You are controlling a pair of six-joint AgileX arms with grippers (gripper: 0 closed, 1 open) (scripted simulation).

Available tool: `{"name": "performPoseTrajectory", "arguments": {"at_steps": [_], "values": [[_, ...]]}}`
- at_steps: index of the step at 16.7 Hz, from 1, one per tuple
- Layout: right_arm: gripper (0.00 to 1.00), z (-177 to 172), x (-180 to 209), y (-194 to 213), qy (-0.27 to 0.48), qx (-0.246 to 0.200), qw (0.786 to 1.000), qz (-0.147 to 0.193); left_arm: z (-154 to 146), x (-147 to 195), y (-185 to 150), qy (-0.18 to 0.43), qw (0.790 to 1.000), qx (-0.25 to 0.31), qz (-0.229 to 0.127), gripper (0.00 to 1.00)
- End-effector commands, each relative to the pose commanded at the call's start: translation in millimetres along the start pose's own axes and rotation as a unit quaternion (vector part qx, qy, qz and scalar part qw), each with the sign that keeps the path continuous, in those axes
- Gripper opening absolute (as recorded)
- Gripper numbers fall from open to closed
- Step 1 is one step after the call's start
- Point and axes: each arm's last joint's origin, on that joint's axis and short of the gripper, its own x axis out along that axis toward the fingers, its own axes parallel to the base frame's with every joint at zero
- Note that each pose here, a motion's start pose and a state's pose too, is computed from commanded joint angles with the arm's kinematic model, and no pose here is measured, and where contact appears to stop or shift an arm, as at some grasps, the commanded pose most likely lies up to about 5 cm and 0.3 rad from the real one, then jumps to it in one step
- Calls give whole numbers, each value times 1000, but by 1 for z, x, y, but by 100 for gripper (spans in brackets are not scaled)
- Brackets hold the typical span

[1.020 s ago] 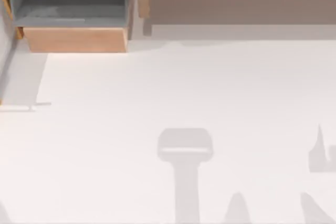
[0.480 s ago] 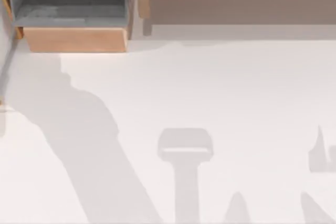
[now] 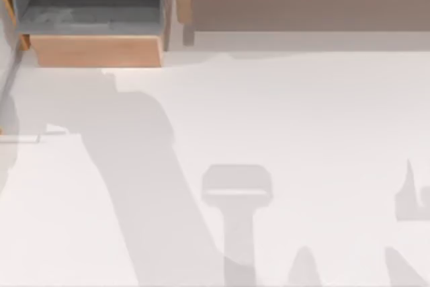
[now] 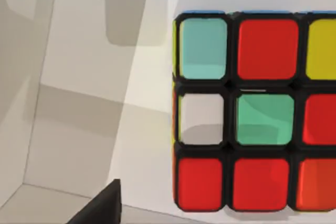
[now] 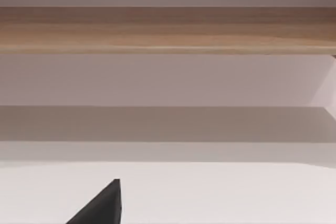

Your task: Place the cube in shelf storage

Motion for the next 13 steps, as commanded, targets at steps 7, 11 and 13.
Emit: {"name": "performPoseTrajectory", "arguments": {"at_steps": [7, 11, 13], "values": [[100, 0, 0, 0, 0, 0, 1000, 0, 4, 28, 2, -1, 1000, 0, 0, 100], [100, 0, 0, 0, 0, 0, 1000, 0, 8, 61, 0, 0, 1000, 0, 0, 100], [100, 0, 0, 0, 0, 0, 1000, 0, 8, 61, 0, 0, 1000, 0, 0, 100]]}}
